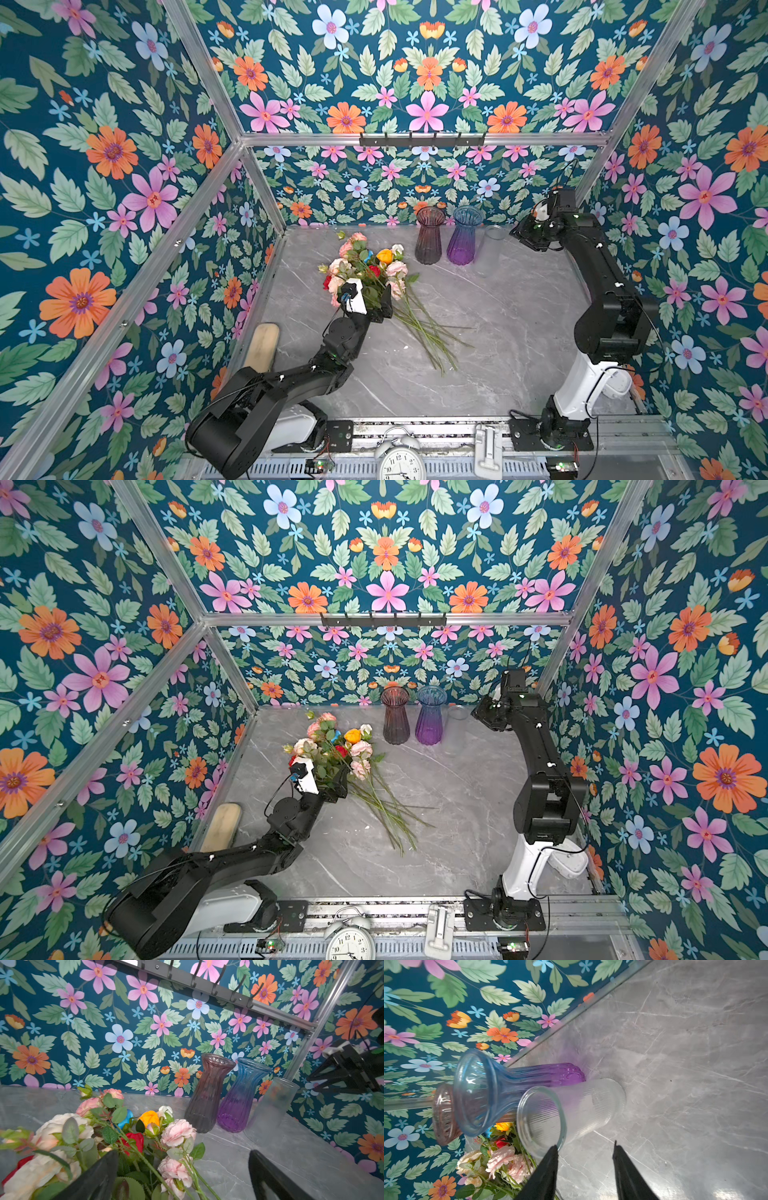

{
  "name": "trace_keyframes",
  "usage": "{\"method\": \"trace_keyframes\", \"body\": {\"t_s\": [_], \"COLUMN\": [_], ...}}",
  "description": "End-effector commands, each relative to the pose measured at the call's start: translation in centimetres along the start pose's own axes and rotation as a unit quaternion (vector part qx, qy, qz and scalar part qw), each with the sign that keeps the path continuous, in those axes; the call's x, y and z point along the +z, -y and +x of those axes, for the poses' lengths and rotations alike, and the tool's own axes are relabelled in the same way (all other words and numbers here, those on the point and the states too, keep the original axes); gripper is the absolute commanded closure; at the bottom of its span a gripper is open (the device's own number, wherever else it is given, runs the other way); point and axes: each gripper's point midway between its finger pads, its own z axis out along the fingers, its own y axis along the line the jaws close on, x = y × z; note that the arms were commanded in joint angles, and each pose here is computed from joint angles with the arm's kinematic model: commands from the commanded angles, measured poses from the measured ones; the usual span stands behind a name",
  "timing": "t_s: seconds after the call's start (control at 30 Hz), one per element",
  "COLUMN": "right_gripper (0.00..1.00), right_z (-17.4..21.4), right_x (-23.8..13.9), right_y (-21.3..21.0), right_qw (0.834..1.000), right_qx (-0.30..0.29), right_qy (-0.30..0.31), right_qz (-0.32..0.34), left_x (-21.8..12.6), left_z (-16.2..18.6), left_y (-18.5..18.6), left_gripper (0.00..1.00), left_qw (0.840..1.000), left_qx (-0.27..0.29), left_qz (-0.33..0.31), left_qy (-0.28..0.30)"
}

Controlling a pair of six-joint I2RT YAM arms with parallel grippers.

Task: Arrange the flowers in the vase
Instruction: 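Reach the right gripper to the clear ribbed vase lying on the table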

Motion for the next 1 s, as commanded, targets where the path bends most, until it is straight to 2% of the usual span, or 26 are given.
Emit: {"method": "trace_keyframes", "body": {"t_s": [0.0,0.1,0.3,0.47,0.63,0.97], "right_gripper": [0.54,0.52,0.52,0.54,0.57,0.67], "right_z": [1.6,1.4,1.2,0.9,0.2,0.7], "right_x": [0.7,0.9,1.0,2.1,2.6,2.4], "right_y": [0.2,-0.8,-1.7,-0.6,0.1,0.7], "right_qw": [0.999,0.999,0.999,0.996,0.991,0.987], "right_qx": [-0.014,-0.029,-0.042,-0.050,-0.068,-0.083], "right_qy": [-0.037,-0.034,-0.020,-0.025,-0.031,-0.040], "right_qz": [0.019,0.014,0.028,0.072,0.107,0.131], "left_x": [0.4,0.8,0.1,0.2,0.0,0.1], "left_z": [0.0,0.3,-0.6,-0.9,-1.1,-1.0], "left_y": [-0.2,0.2,-0.2,0.0,-0.3,-0.8], "left_gripper": [0.00,0.00,0.00,0.01,0.01,0.00], "left_qw": [1.000,0.999,1.000,1.000,1.000,0.999], "left_qx": [0.001,0.008,0.007,0.012,0.014,0.004], "left_qz": [-0.009,-0.004,-0.011,-0.011,-0.018,-0.032], "left_qy": [-0.013,-0.034,-0.018,-0.019,-0.018,-0.018]}}
